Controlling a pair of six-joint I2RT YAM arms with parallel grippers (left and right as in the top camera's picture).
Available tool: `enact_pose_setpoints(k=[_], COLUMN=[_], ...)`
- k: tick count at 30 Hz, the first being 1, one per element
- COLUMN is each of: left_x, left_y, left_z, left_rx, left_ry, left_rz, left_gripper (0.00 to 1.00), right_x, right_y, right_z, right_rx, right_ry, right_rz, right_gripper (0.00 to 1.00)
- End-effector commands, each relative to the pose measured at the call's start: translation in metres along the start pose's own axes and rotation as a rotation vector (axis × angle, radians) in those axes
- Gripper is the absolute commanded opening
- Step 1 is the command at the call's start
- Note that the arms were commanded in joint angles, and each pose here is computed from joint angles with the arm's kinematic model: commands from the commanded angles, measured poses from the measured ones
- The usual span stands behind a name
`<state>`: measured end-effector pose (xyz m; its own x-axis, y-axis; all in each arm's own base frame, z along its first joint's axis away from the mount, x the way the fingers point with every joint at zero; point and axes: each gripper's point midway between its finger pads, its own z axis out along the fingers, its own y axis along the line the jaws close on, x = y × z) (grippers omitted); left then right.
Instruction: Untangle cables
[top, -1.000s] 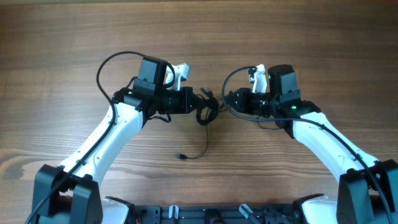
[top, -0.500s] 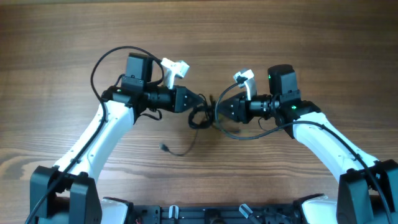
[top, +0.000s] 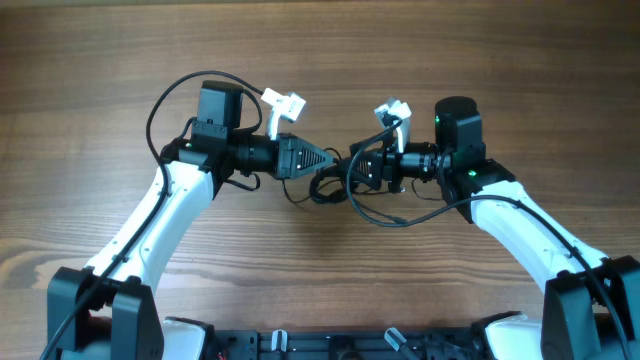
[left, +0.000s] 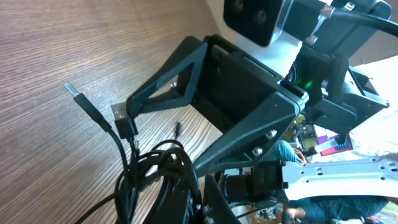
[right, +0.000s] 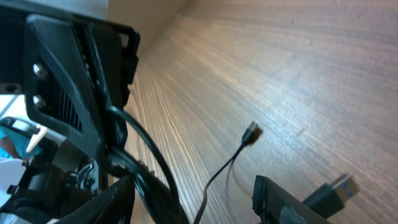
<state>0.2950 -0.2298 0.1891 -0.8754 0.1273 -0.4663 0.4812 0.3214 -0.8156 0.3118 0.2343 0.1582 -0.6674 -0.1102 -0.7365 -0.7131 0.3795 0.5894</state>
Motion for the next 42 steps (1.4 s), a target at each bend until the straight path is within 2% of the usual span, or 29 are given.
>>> enact_pose_setpoints(k=[1, 3, 5, 6, 9, 11, 12, 14, 15, 16, 19, 22, 29, 35, 36, 39, 40, 42], left_x=[-0.009, -0.014, -0.02, -0.025, -0.034, -0.035, -0.036, -0.039, -0.041, -0.044, -0.049, -0.047, -0.044, -0.036, -0.035, -0.037, -0.037, -0.039], left_y=[-0.023, -0.021, -0.024, -0.026, -0.018, -0.017, -0.017, -0.018, -0.02, -0.027, -0.051, -0.052, -0.053, -0.064, -0.065, -0.065, -0.065, -0.063], left_z=[-0.006, -0.01, -0.02, -0.029, -0.042, -0.044, -0.044, -0.045, -0.045, -0.047, -0.053, -0.053, -0.051, -0.036, -0.035, -0.036, -0.036, -0.035], left_rx=[0.078, 0.072, 0.113, 0.141, 0.122, 0.117, 0.118, 0.121, 0.132, 0.167, 0.274, 0.281, 0.293, 0.32, 0.321, 0.32, 0.32, 0.305], left_ry=[-0.016, -0.036, -0.06, -0.078, -0.119, -0.127, -0.129, -0.134, -0.137, -0.135, -0.113, -0.106, -0.09, -0.043, -0.041, -0.046, -0.048, -0.059], left_rz=[0.059, 0.067, 0.066, 0.066, 0.037, 0.035, 0.033, 0.018, 0.01, 0.013, 0.044, 0.037, 0.018, 0.029, 0.03, 0.044, 0.049, 0.055], left_gripper=[0.04, 0.04, 0.04, 0.04, 0.04, 0.04, 0.04, 0.04, 0.04, 0.04, 0.04, 0.04, 0.04, 0.04, 0.04, 0.04, 0.04, 0.04], right_x=[0.002, 0.004, 0.005, 0.005, 0.006, 0.006, 0.006, 0.006, 0.006, 0.006, 0.006, 0.003, -0.024, -0.024, -0.024, -0.021, -0.018, -0.014], right_y=[0.004, 0.024, 0.03, 0.03, 0.034, 0.034, 0.034, 0.034, 0.034, 0.034, 0.034, 0.034, 0.041, 0.042, 0.042, 0.042, 0.042, 0.04], right_z=[0.0, -0.002, -0.003, -0.004, -0.004, -0.004, -0.004, -0.004, -0.004, -0.004, -0.004, -0.004, -0.006, -0.007, -0.007, -0.005, -0.005, -0.004], right_rx=[-0.041, -0.159, -0.192, -0.194, -0.217, -0.217, -0.217, -0.217, -0.217, -0.217, -0.216, -0.217, -0.238, -0.243, -0.243, -0.244, -0.242, -0.238], right_ry=[0.005, 0.02, 0.024, 0.025, 0.028, 0.028, 0.028, 0.029, 0.03, 0.03, 0.03, 0.019, -0.055, -0.056, -0.056, -0.043, -0.035, -0.02], right_rz=[0.013, 0.008, 0.008, 0.011, 0.012, 0.013, 0.013, 0.019, 0.021, 0.022, 0.02, -0.002, -0.029, -0.033, -0.033, -0.014, 0.003, 0.029], right_gripper=[0.63, 0.6, 0.57, 0.52, 0.43, 0.2, 0.15, 0.18, 0.27, 0.41, 0.44, 0.57, 0.55, 0.56, 0.5, 0.1, 0.04, 0.04])
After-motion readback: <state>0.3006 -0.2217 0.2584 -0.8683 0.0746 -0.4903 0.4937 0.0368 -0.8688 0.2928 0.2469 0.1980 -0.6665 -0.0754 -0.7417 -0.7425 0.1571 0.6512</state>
